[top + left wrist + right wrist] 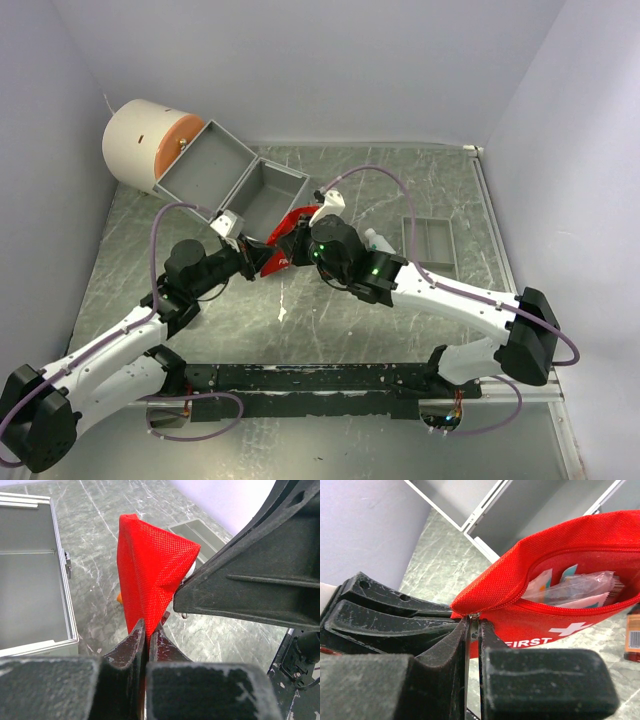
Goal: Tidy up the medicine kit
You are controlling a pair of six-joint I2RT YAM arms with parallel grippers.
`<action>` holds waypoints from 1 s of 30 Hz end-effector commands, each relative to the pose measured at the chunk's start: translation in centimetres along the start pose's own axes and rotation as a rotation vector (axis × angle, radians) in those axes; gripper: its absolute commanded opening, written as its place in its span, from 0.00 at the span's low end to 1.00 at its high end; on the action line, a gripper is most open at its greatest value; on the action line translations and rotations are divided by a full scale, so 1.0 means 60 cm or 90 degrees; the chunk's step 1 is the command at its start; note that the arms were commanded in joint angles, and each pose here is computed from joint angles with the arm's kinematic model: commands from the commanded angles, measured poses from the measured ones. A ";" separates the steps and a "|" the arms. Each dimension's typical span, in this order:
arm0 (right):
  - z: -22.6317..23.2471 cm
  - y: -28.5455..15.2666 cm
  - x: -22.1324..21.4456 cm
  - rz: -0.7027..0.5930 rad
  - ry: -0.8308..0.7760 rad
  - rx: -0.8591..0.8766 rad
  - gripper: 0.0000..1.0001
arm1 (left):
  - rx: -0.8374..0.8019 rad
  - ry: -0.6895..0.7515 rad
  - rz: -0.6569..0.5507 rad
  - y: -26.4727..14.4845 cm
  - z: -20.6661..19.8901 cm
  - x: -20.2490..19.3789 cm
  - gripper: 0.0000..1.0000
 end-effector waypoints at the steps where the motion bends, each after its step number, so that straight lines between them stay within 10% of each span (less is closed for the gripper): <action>1: -0.029 0.001 0.004 -0.003 -0.030 -0.088 0.00 | -0.020 0.013 -0.053 0.002 -0.023 0.041 0.07; 21: -0.015 0.004 0.022 0.013 -0.186 -0.014 0.00 | -0.049 0.026 -0.016 0.002 -0.032 0.037 0.07; 30: -0.057 0.002 0.031 0.042 -0.136 -0.208 0.00 | -0.045 0.026 -0.021 -0.001 -0.033 0.039 0.07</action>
Point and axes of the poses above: each gripper's point midway between its finger pads, its own y axis out along the fingers, its own z axis along the line the jaws close on, x = y × z, the point moved 7 cm from there along -y, back along the fingers, and after that the axes turned 15 degrees about -y, right-handed, at the moved point
